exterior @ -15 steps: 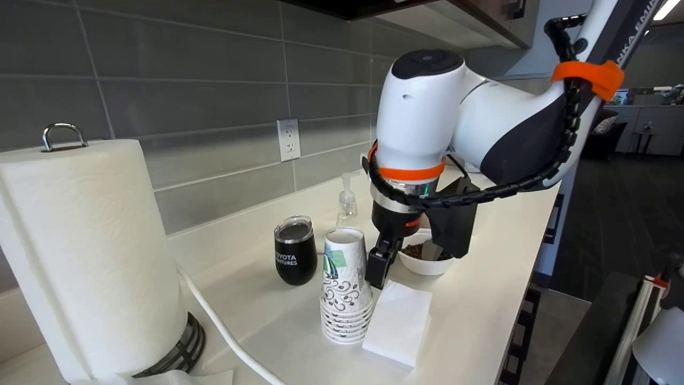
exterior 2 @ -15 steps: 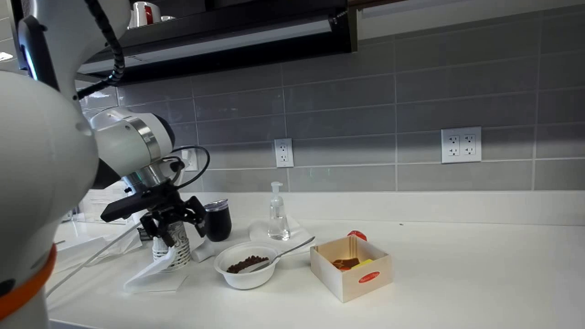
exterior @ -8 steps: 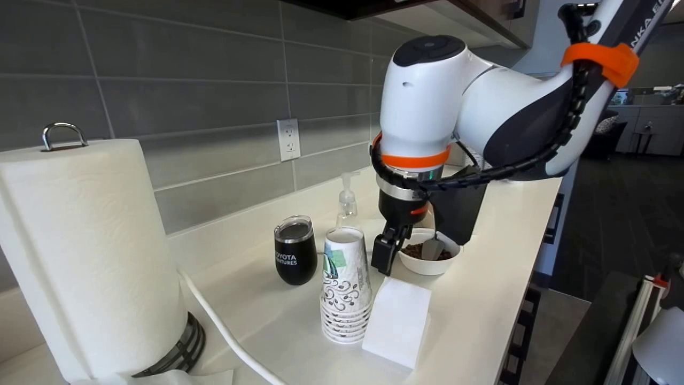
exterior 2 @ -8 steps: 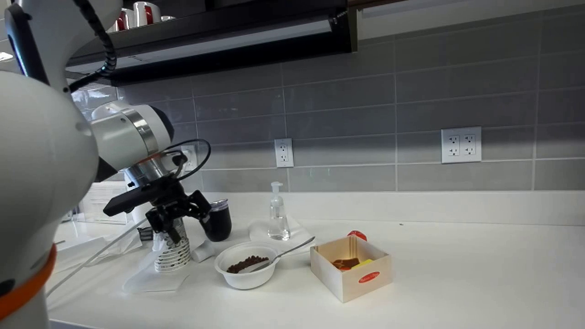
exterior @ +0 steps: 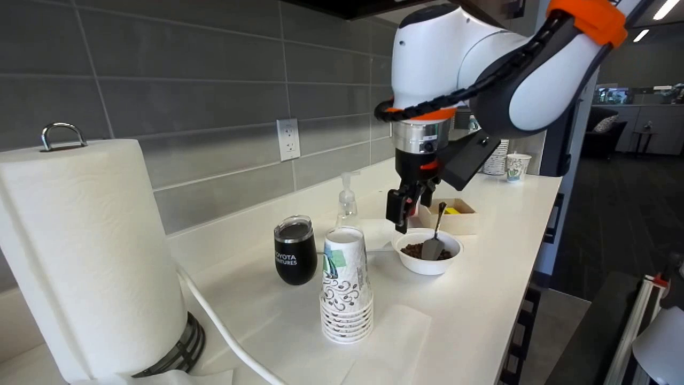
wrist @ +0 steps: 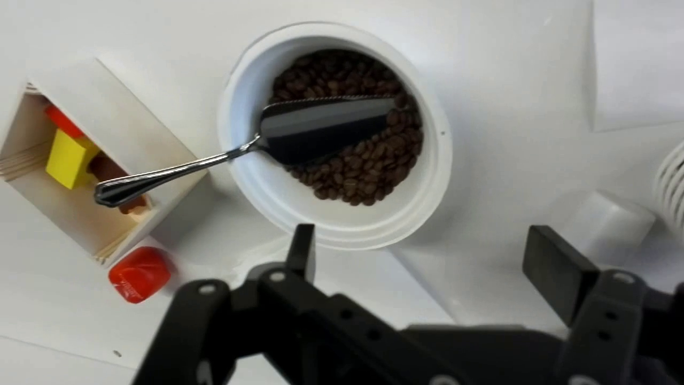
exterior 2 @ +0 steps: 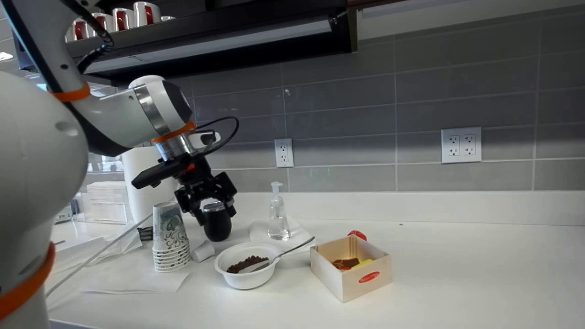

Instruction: Fold the napkin on the right side of the paper cups halfway and put the orange ball in the wooden box

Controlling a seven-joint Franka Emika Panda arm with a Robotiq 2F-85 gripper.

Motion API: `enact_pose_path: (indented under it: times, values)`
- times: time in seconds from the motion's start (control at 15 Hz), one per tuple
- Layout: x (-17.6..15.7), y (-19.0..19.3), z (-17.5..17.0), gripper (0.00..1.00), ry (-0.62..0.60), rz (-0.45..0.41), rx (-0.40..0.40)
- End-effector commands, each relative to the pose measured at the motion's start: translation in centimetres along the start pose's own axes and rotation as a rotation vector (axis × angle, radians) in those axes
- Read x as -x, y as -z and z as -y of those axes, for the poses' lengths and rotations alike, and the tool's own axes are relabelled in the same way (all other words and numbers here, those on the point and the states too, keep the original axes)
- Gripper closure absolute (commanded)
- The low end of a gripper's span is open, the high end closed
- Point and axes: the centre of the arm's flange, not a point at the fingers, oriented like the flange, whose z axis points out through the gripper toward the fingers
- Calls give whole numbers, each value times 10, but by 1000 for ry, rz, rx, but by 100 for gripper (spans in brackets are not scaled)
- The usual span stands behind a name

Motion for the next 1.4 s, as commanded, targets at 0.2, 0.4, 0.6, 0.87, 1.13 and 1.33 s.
enact_pose_path:
  times: [0.2, 0.4, 0.6, 0.87, 1.13, 1.33]
  values:
    - [-13, 20, -123, 0, -112, -76, -19]
    - [-21, 8, -181, 0, -150, -113, -41]
    - [-27, -14, -229, 0, -140, -156, -64]
    - [-40, -52, -258, 0, -59, -182, -133]
    - [-63, -92, -261, 0, 12, -163, -192]
    - [-84, -107, -260, 0, 40, -150, -228]
